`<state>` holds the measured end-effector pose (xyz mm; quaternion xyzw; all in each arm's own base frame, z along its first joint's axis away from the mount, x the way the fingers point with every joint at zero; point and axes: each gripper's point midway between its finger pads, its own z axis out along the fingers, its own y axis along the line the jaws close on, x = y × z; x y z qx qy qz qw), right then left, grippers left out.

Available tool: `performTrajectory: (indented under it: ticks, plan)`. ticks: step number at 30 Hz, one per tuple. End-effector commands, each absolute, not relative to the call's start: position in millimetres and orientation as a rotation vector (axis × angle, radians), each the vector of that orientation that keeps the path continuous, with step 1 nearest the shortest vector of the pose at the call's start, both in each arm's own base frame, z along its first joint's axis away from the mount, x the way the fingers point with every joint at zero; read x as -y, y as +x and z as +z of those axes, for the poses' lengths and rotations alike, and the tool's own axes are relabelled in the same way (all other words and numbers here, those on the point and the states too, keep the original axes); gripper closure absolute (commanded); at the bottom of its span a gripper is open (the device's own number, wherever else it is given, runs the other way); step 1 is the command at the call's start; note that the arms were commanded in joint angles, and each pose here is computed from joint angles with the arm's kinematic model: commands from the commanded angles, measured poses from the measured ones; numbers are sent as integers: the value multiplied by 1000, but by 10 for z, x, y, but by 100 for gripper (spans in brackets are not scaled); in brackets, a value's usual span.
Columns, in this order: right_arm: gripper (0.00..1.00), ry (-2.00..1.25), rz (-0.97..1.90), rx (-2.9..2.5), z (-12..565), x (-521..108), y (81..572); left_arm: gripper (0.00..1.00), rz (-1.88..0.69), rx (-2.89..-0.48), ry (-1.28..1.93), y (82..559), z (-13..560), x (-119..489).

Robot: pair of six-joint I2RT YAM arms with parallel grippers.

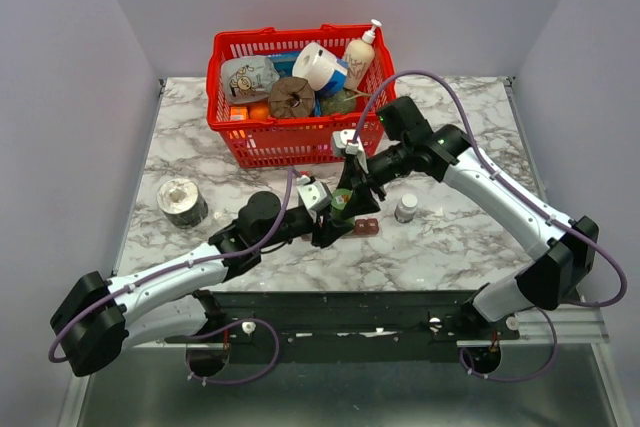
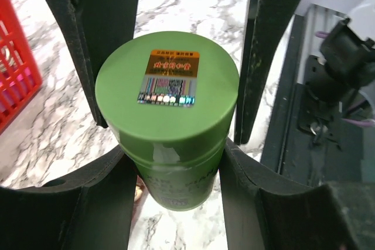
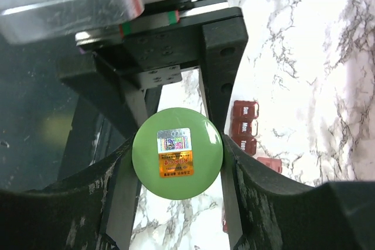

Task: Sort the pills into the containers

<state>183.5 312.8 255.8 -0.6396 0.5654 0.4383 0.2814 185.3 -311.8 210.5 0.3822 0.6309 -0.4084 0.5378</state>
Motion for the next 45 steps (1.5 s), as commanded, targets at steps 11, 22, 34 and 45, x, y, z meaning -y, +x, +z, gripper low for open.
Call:
performTrajectory:
  ticks: [11,22,34,45]
  plan:
    - [53,-1607,1263,-1821,2400,-3018,1679,100,-730,-1407,847,2230,2380,2981]
    - [84,-1525,1250,-1821,2467,-2947,1825,45,-734,-1424,753,2258,2436,2866]
    - [88,-1093,972,-1954,2432,-2063,2636,1,-581,-1410,731,2298,2510,2439]
    - [86,-241,235,-1971,2418,-484,4594,1,-249,-1530,855,2388,2099,1970]
